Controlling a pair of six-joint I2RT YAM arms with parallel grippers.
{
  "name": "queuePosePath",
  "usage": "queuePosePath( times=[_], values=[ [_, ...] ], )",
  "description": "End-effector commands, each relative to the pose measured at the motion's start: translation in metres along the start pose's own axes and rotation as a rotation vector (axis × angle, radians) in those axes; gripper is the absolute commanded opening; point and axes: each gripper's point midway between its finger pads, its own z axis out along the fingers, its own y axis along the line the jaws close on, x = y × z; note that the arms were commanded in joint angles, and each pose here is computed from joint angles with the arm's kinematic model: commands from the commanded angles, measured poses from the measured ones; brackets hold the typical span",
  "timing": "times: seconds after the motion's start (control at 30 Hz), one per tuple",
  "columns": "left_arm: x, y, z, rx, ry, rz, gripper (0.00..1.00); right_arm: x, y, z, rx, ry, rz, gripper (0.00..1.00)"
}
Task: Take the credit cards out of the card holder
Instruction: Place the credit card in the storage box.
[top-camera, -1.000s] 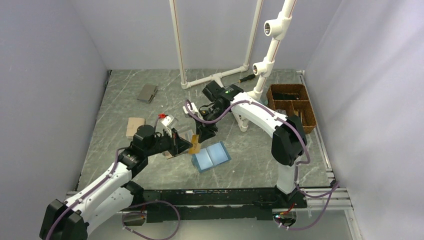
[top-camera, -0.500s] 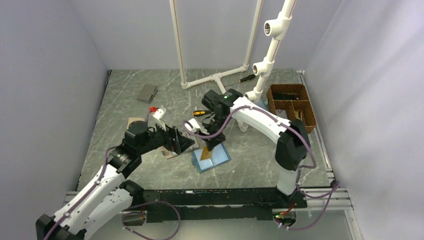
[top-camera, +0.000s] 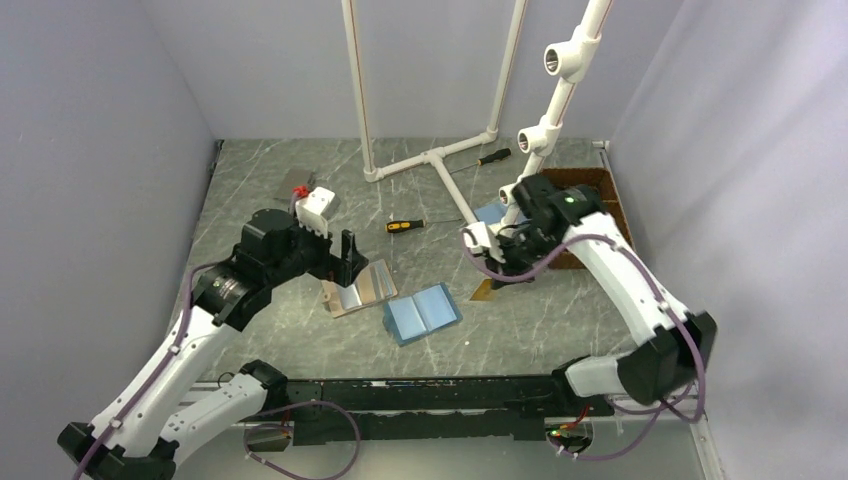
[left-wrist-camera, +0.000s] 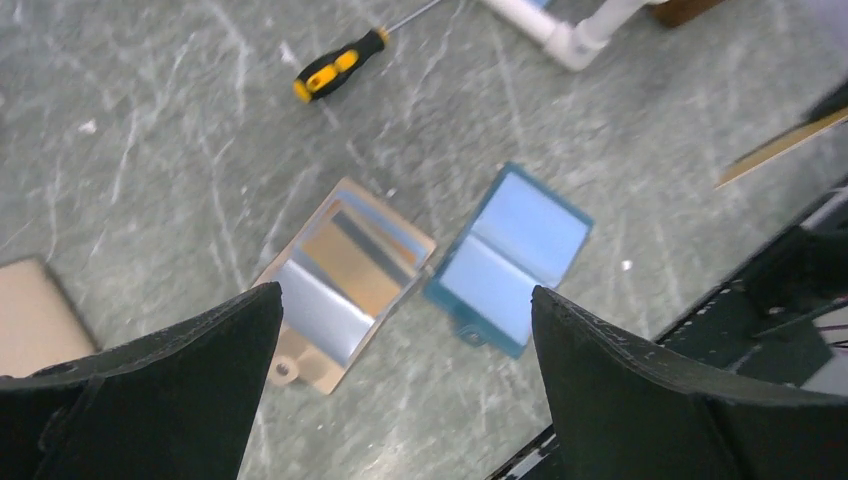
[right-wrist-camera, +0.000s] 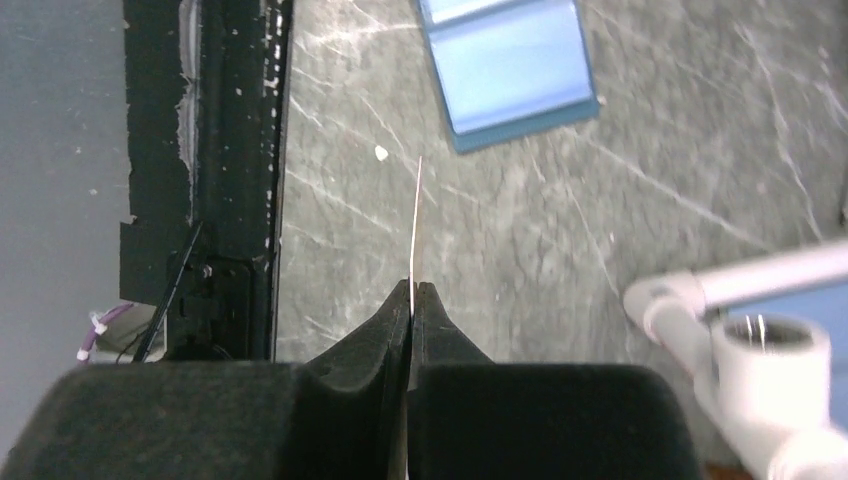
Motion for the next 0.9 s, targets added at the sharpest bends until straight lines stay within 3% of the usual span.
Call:
queuePosePath(
  times=[0.0, 0.27, 0.53, 0.87],
  values=[
    [0.019, 0.024, -0.003, -0.105, 0.070, 0.095, 0.99, 0.007, 0.006, -0.022, 0.111, -0.056, -0.018, 0.00],
    [0.052, 0.035, -0.008, -0.113, 0.042, 0.056, 0.99, 0.021, 0.013, -0.028, 0.170, -0.076, 0.003, 0.00],
    [0.052, 0.039, -0.006, -0.118, 0.068, 0.039, 0.99, 0.046, 0.031, -0.024, 0.198, -0.037, 0.090, 0.00],
    [0.050, 0.040, -0.010, -0.121, 0.049, 0.040, 0.99, 0.119, 0.037, -0.047, 0.375, 0.099, 0.259, 0.00]
  ],
)
